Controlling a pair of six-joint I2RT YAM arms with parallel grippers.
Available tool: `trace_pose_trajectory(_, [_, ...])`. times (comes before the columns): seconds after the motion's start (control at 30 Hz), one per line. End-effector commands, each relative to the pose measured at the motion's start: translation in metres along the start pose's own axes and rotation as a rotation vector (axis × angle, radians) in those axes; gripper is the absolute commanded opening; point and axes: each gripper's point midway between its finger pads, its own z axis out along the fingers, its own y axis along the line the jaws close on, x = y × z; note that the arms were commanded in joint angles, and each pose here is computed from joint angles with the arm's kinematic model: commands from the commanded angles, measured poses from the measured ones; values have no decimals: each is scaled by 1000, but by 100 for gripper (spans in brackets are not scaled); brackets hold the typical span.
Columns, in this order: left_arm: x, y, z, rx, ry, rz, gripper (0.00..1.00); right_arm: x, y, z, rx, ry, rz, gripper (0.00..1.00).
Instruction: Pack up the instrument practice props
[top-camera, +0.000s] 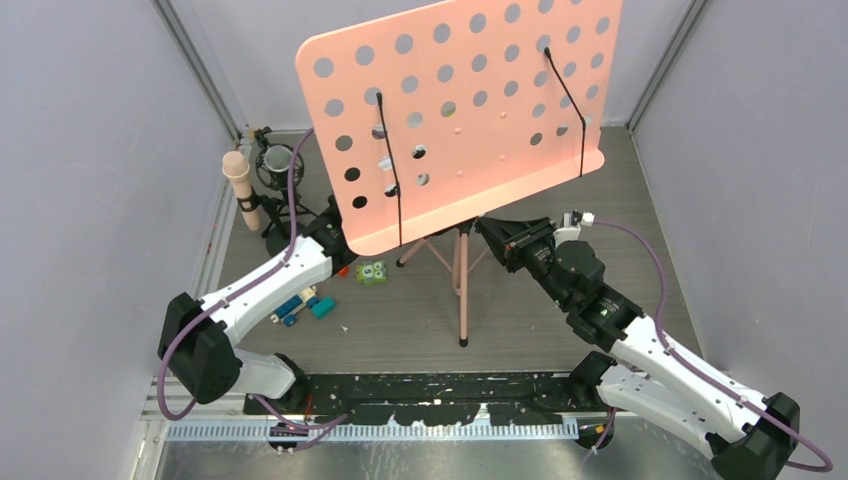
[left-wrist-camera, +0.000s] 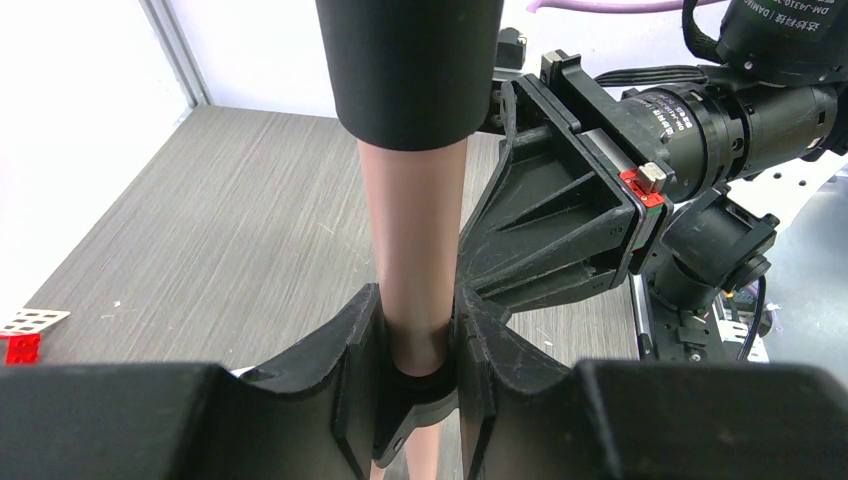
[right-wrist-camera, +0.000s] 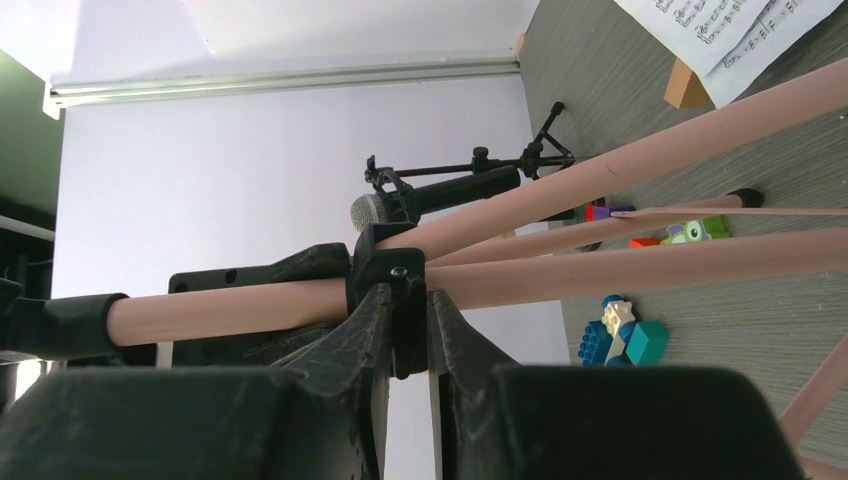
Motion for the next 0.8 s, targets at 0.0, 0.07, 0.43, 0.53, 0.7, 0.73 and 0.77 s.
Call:
trace_pose_trajectory(0.0, [33,-3,0,17,103,-73,0,0,38,-4,-115,5,-8,7])
trace_pose_trajectory(0.07, [34,-4,0,20,104,-75,0,2,45,-5,-149,15,-27,1])
trace_pose_trajectory(0.43, [32,-6,1,44,96,-78,0,42,50,6,-242,199,-464,1])
trace_pose_trajectory(0.53, [32,-7,2,49,97,-81,0,49,42,10,-258,234,-573,1])
trace_pose_trajectory(0.7, [34,-9,3,58,101,-85,0,52,40,8,-347,235,-755,1])
trace_pose_trajectory(0.73, [34,-8,3,58,103,-86,0,51,39,6,-364,231,-802,1])
trace_pose_trajectory(0.77, [34,-8,3,59,104,-87,0,51,38,5,-380,228,-849,1])
